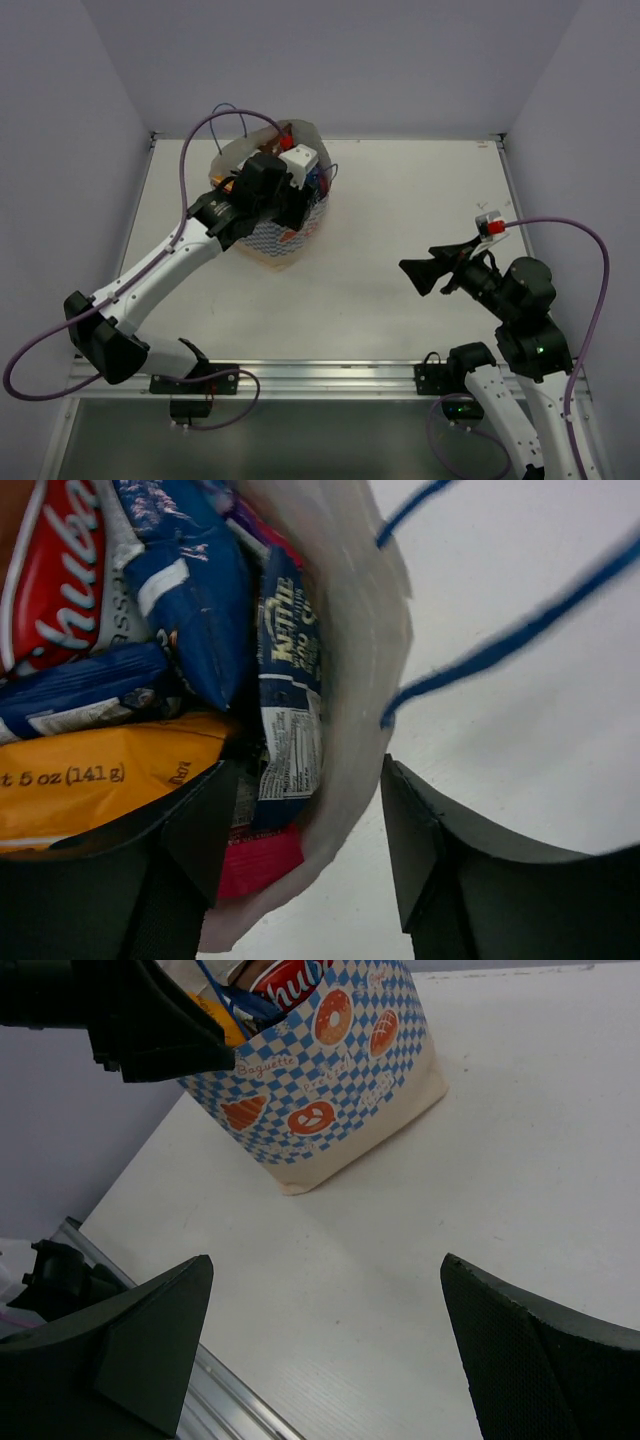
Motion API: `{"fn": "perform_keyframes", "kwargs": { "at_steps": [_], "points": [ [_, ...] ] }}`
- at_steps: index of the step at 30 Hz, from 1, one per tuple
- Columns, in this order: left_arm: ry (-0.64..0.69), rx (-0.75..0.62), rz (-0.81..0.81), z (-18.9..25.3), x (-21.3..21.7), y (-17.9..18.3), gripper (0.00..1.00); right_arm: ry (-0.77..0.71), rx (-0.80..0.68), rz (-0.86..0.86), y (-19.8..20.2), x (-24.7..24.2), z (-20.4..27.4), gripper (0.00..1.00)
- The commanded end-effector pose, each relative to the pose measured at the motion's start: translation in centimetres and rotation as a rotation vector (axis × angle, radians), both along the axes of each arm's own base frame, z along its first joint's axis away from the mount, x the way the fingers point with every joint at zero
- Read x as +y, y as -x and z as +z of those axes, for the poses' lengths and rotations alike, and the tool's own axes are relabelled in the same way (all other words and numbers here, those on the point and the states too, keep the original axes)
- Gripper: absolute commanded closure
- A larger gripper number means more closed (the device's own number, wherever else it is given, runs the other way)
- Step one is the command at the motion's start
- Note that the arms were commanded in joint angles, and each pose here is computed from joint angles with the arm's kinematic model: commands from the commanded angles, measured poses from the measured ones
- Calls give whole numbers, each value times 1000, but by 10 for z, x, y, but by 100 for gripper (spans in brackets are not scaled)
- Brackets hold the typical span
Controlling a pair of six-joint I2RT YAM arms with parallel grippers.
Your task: Take the snacks out of the paper bag
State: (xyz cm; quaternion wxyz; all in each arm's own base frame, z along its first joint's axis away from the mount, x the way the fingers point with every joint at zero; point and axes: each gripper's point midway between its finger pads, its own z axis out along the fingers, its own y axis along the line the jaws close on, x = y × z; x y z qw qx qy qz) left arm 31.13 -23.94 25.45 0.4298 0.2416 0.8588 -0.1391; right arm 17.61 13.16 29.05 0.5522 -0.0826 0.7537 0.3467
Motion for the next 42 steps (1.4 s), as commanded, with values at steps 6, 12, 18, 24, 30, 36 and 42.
{"fn": "perform_keyframes", "kwargs": {
  "at_steps": [6,12,18,24,30,36,42],
  "points": [
    [33,-196,182,85,49,0,20,-3,-28,8,0,1,11,1],
    [3,-318,349,106,134,-44,31,-7,-26,32,1,5,11,1],
    [-13,-274,336,78,160,-93,30,-4,-45,69,3,9,19,1],
    [20,-242,297,57,164,-128,34,0,-41,93,5,12,20,1],
    [51,-221,290,47,168,-159,46,-19,-24,126,7,18,16,1],
    [84,-206,228,37,155,-169,55,-14,15,140,2,21,8,1],
    [78,-172,178,21,148,-170,72,-9,23,156,0,23,6,1]
  ]
}}
